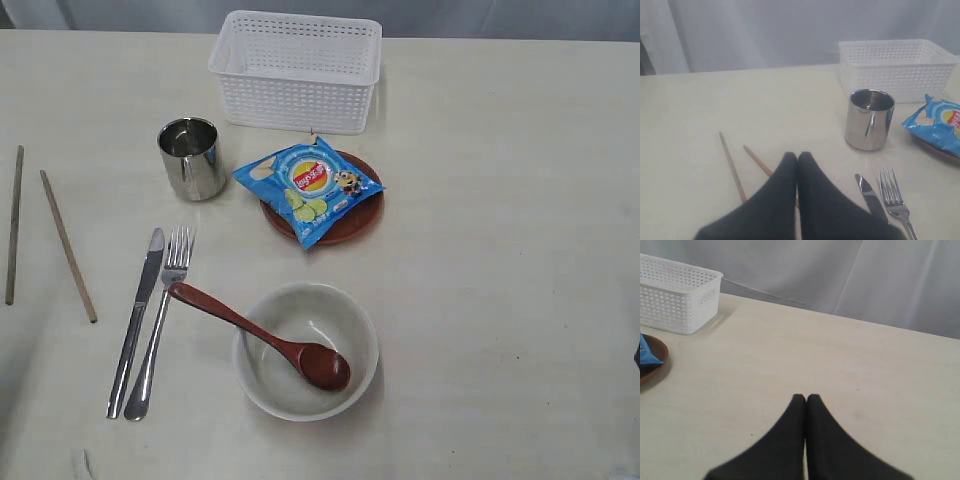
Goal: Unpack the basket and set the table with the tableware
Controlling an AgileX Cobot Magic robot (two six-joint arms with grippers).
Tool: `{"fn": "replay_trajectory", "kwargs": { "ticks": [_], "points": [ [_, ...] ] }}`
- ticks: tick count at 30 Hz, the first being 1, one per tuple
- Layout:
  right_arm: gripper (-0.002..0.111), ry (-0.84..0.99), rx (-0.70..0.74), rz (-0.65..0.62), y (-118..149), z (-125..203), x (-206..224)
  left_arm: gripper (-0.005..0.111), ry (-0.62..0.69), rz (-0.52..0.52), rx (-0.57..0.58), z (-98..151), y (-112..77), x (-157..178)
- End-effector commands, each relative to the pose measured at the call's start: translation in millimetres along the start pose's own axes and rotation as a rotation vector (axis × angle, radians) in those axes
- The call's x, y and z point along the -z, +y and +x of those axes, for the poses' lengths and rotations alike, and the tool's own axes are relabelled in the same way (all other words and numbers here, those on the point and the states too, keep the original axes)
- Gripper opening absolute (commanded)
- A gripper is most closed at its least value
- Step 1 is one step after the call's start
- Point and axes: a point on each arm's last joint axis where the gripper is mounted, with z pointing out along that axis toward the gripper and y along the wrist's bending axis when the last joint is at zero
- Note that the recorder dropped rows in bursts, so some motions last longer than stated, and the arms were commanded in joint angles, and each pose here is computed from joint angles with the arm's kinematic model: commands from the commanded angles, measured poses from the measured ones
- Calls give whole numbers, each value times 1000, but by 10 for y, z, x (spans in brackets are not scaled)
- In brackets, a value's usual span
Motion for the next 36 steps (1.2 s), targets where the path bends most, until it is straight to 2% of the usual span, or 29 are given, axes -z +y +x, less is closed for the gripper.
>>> {"fn": "replay_trajectory", "kwargs": {
  "ticks": [1,7,36],
  "points": [
    [0,10,-11,-1,3,19,0,0,-2,-3,-2,9,2,-2],
    [0,8,-127,-37,36,14,0,0,-2,-3,-2,9,2,-2],
    [0,8,-139,-37,36,14,0,0,-10,-6,-25,2,5,-2]
  ]
}}
